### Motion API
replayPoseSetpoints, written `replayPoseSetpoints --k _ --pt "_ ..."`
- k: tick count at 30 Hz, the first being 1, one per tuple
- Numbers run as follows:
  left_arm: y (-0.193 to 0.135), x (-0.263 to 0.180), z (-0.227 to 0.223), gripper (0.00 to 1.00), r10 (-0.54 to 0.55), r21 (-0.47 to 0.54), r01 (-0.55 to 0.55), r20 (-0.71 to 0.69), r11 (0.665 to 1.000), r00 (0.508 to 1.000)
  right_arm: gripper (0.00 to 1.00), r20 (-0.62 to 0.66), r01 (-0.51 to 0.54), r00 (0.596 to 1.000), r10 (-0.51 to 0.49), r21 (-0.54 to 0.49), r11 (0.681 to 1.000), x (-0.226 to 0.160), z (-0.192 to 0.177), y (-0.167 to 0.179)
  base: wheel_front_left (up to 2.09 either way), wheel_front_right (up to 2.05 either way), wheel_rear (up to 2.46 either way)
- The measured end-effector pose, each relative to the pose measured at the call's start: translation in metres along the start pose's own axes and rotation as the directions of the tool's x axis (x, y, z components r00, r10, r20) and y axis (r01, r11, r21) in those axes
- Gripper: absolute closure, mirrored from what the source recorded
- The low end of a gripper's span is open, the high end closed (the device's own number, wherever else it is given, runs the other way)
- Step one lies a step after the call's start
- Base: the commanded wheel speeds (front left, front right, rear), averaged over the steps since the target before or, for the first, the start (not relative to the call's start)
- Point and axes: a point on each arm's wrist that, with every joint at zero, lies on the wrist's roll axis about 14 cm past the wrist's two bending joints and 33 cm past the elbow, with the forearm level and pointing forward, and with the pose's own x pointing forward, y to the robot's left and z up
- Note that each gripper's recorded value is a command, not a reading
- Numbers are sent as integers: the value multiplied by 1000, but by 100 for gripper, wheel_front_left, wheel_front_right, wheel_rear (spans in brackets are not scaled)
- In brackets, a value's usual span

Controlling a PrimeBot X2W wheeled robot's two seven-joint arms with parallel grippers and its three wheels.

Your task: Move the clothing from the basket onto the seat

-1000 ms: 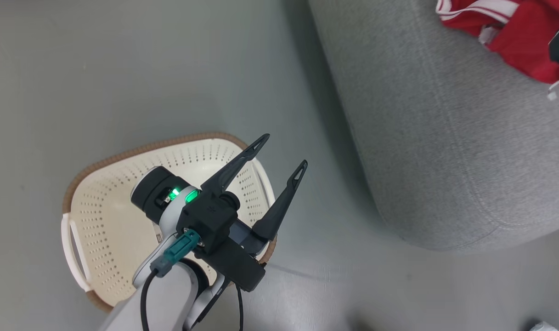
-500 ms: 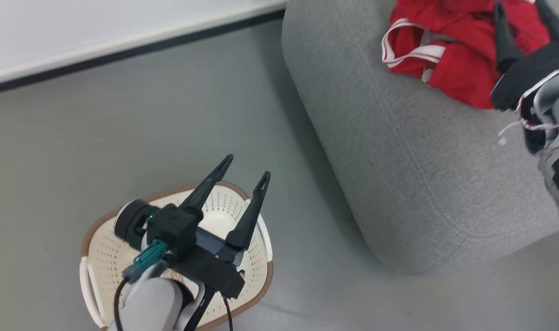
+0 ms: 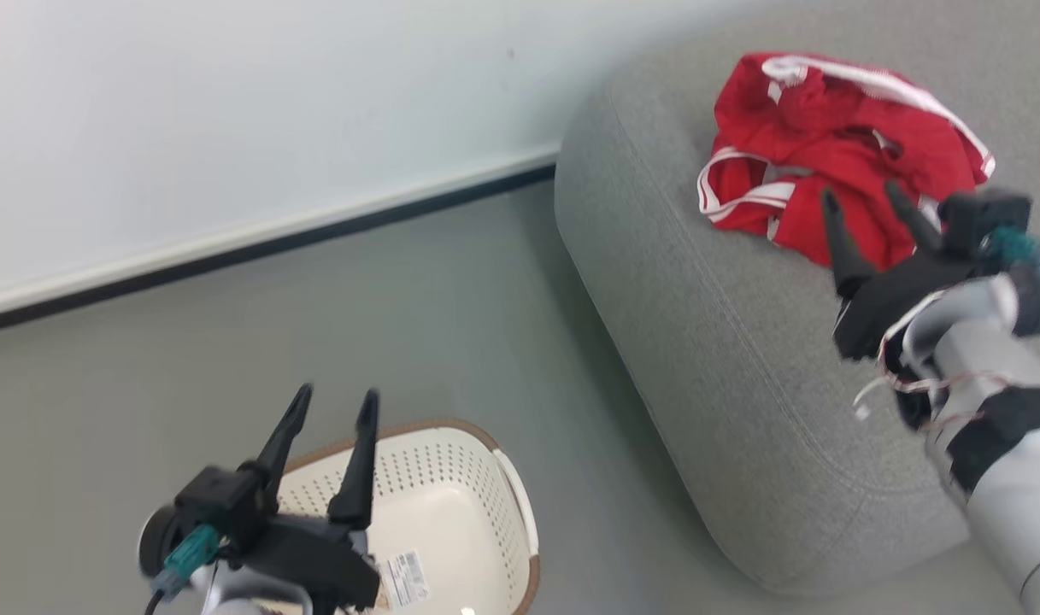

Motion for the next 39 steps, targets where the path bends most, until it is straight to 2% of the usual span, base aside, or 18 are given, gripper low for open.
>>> replayPoseSetpoints --k 6,19,29,39 --pt "38 -41 8 0 168 36 -168 13 985 986 0 23 -86 996 84 69 994 -24 -9 42 0 0 0" --pt "85 -123 36 0 371 61 -378 107 924 923 0 140 -230 966 215 99 968 -61 2 116 0 0 0" --pt "99 -163 42 0 450 55 -460 140 886 882 0 202 -249 955 216 153 956 -92 1 141 0 0 0" --pt "104 -182 42 0 495 40 -505 150 862 856 0 229 -246 953 200 193 950 -122 -7 144 0 0 0"
